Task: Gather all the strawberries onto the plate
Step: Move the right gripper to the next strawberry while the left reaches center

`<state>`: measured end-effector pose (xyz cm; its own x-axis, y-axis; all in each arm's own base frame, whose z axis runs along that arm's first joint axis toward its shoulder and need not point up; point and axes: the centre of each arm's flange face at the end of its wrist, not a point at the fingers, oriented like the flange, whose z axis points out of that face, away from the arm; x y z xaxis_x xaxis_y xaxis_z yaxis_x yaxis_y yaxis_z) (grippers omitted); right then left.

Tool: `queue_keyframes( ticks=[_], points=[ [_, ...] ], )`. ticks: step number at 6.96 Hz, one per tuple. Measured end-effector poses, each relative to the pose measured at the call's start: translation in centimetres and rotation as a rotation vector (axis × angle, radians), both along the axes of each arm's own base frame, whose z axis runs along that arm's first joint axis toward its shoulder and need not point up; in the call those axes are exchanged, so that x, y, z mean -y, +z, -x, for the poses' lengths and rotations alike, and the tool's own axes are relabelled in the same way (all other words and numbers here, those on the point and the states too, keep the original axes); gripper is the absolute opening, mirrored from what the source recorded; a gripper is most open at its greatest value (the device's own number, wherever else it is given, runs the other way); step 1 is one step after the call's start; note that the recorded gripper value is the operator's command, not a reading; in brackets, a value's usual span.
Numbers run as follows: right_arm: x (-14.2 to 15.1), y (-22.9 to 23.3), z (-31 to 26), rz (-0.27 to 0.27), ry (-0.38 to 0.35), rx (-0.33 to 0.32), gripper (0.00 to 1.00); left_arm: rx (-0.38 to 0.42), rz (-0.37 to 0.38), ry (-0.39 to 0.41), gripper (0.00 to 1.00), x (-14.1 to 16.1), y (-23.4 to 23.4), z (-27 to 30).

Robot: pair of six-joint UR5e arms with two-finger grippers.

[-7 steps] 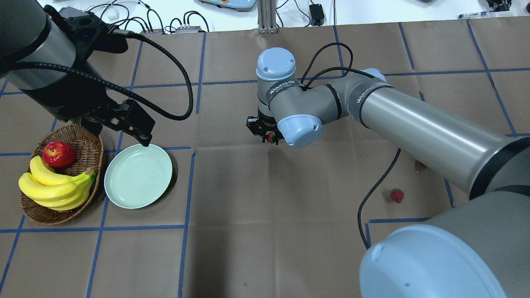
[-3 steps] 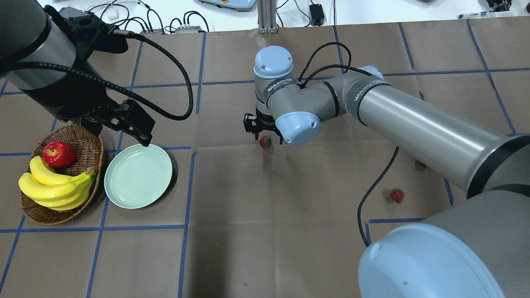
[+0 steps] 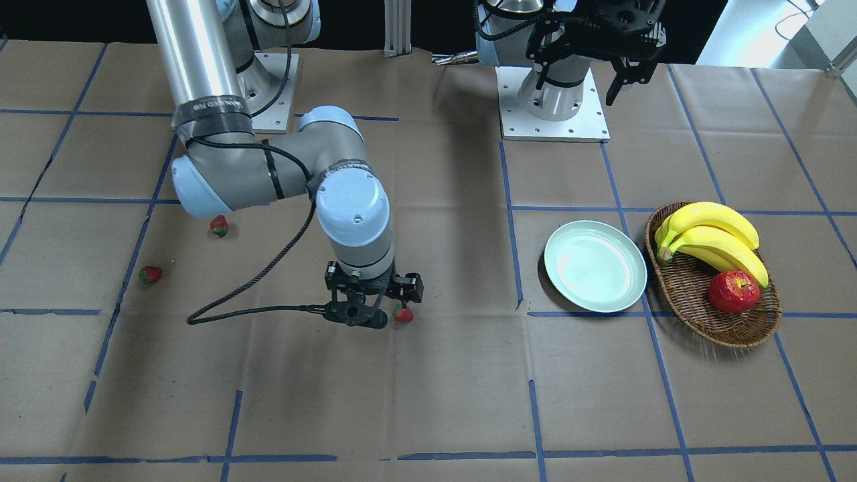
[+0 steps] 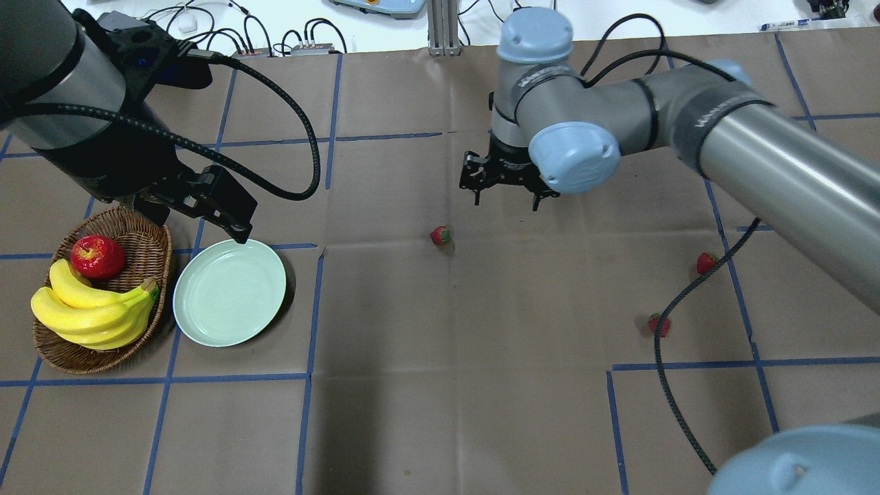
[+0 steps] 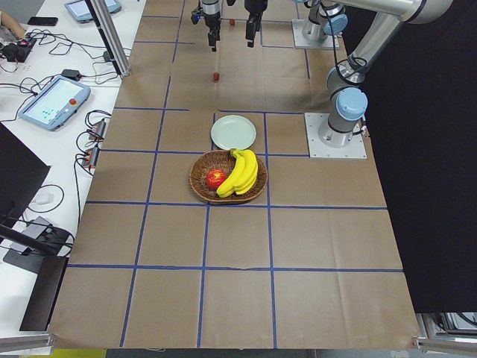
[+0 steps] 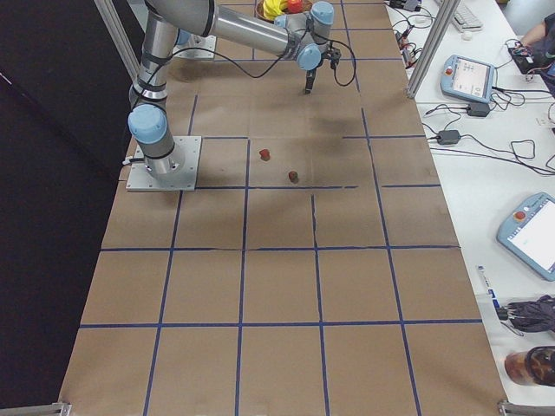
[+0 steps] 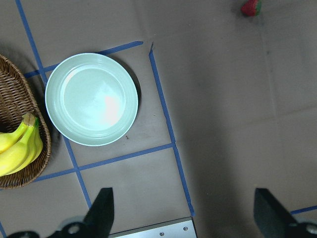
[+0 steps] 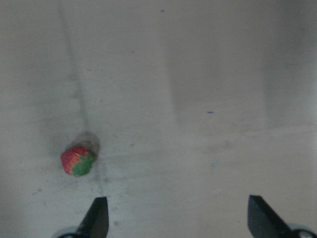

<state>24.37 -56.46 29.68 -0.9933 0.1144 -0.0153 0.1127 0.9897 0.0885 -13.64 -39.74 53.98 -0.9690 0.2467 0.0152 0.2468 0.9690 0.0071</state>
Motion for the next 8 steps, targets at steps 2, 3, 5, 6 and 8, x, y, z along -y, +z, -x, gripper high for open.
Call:
queue_keyframes(
  ticks=[2, 3, 5, 6, 8],
  points=[
    [-2.3, 0.8, 8.8, -0.038, 0.093, -0.064, 1.00, 0.002, -0.006, 0.004, 1.00, 0.2, -0.2, 0.0],
    [-4.4, 0.4, 12.9, -0.054, 0.131, -0.065, 0.99, 0.001, -0.020, 0.008, 1.00, 0.6, -0.7, 0.0],
    [-9.3, -1.9, 19.0, -0.057, 0.191, -0.042, 0.99, -0.029, -0.032, 0.019, 1.00, 2.5, -3.8, 0.2],
    [-12.0, -4.6, 20.9, -0.040, 0.217, -0.033, 1.00, -0.049, -0.014, 0.026, 1.00, 4.4, -6.6, 0.2],
    [-16.8, -10.1, 21.8, -0.017, 0.244, -0.026, 1.00, -0.084, -0.055, 0.029, 1.00, 8.4, -13.5, 0.6]
  ],
)
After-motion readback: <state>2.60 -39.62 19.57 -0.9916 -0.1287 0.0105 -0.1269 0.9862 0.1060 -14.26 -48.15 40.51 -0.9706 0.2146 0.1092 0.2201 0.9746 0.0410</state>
